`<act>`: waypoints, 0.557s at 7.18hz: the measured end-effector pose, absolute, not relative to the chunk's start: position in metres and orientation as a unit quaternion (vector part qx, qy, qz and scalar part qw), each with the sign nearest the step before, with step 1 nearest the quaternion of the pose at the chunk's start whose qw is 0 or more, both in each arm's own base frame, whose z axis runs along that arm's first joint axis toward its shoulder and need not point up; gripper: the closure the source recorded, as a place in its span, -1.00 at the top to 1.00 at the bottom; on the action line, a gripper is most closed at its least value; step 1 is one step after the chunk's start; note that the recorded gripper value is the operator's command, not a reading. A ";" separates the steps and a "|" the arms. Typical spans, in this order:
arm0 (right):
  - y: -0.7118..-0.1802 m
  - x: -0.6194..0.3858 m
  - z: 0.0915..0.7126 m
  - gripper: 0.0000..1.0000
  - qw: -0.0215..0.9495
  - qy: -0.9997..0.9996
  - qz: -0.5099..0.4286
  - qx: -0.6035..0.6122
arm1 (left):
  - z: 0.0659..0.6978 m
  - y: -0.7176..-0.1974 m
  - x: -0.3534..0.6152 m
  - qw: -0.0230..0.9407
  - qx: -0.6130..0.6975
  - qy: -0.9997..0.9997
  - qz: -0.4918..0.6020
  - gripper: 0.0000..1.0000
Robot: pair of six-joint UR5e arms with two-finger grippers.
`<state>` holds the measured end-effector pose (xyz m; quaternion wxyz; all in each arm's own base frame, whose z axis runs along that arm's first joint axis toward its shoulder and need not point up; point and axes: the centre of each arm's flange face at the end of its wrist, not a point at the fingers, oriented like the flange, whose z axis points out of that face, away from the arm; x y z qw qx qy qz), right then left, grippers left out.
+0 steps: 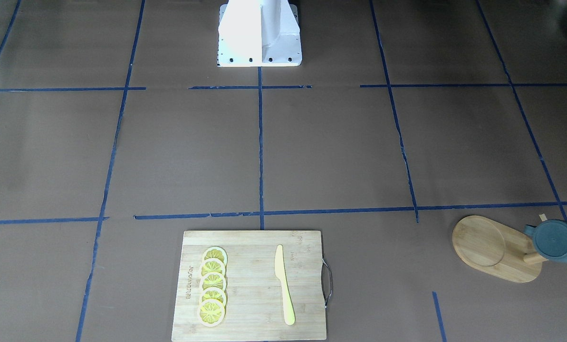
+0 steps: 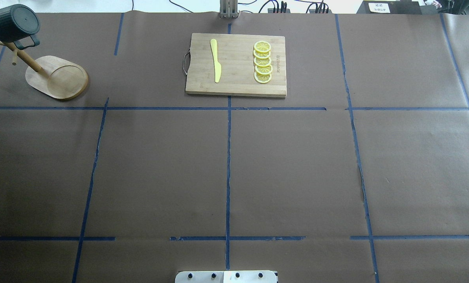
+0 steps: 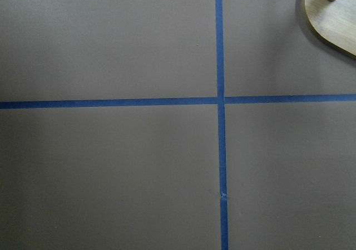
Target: Hang cup on storage rack
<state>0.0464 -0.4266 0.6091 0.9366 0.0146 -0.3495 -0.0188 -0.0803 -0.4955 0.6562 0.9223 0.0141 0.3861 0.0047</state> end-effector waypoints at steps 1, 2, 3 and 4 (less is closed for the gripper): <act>-0.424 0.047 0.613 0.99 0.938 -0.346 -0.017 0.009 | 0.661 -0.494 -0.080 0.922 0.013 0.388 0.004 1.00; -0.422 0.047 0.615 0.99 0.939 -0.344 -0.016 0.007 | 0.663 -0.492 -0.080 0.922 0.012 0.388 0.004 1.00; -0.421 0.047 0.616 0.99 0.939 -0.344 -0.016 0.006 | 0.665 -0.491 -0.080 0.922 0.011 0.386 0.004 1.00; -0.420 0.047 0.617 0.99 0.938 -0.345 -0.016 0.005 | 0.666 -0.490 -0.080 0.923 0.010 0.386 0.004 1.00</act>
